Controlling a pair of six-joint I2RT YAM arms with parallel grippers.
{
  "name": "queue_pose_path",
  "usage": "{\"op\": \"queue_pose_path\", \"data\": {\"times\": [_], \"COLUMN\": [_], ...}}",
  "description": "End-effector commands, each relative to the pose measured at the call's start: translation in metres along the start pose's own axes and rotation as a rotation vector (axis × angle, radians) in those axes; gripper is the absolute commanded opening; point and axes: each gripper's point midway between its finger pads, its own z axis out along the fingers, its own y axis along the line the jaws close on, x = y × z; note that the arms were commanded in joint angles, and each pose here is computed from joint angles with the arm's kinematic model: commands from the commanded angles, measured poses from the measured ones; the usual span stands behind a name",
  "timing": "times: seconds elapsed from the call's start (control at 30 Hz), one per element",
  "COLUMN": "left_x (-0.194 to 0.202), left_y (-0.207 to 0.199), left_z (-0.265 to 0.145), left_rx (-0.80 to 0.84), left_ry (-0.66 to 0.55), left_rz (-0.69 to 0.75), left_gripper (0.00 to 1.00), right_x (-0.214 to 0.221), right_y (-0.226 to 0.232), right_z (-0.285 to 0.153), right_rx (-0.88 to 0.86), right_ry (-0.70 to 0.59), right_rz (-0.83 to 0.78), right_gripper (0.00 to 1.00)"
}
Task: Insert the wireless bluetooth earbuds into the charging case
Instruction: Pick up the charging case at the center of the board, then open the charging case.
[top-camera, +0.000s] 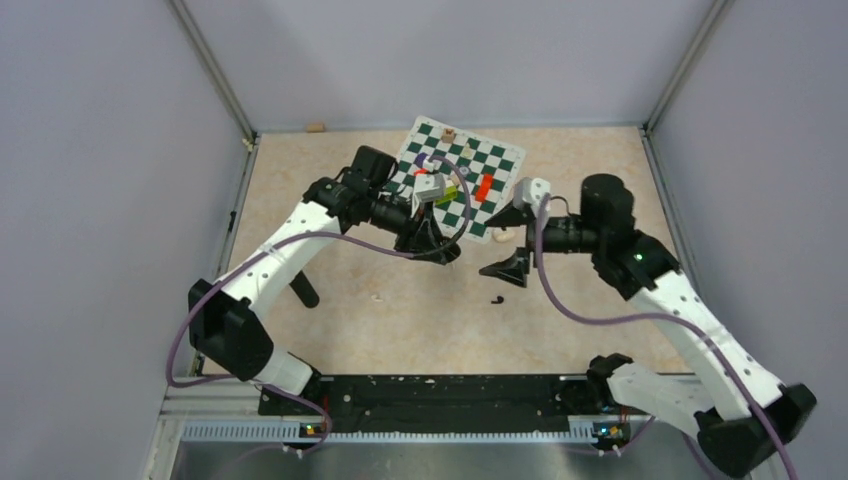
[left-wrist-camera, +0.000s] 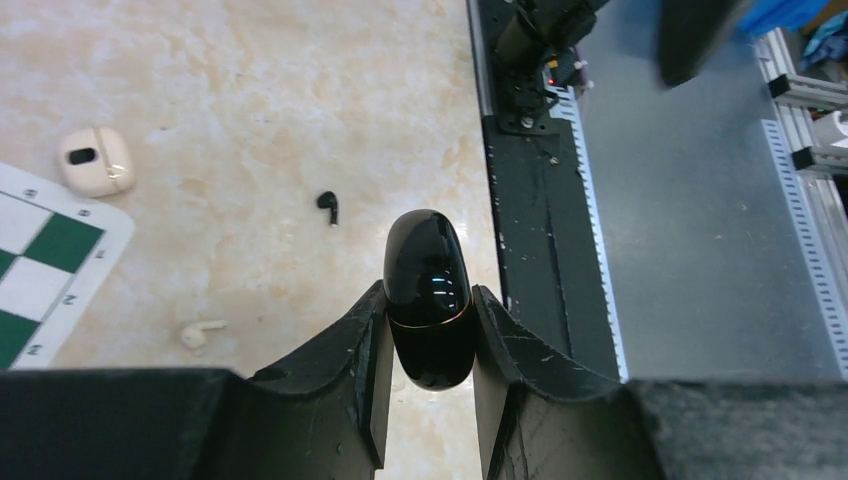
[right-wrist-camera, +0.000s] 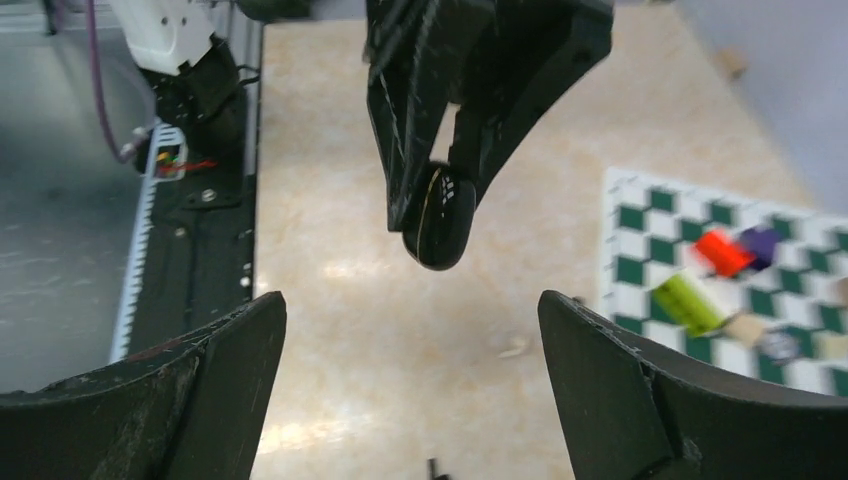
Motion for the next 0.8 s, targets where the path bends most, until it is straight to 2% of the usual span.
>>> {"op": "queue_pose_path", "data": {"times": [0.0, 0.27, 0.53, 0.77], "left_x": [0.007, 0.01, 0.016, 0.012], "left_y": [-0.011, -0.014, -0.019, -0.016], "left_z": [0.007, 0.019, 0.04, 0.041], "left_rx": [0.08, 0.135, 0.181, 0.167], "left_ry": [-0.04, -0.045, 0.0, 0.001], "left_rz": [0.042, 0.022, 0.009, 0.002], "left_gripper": [0.18, 0.17, 0.12, 0.1], "right_x": [0.028, 0.05, 0.055, 0.067], "right_y": [0.009, 0.005, 0.02, 0.021], "right_z": [0.023, 0.035, 0.043, 0.046], "right_rx": [-0.146, -0.131, -0.258, -0.261], "right_ry": [0.0, -0.028, -0.027, -0.016], "right_rz": [0.201, 0.287, 0.454, 0.466], "right_gripper": [0.93, 0.79, 0.69, 0.59]}}
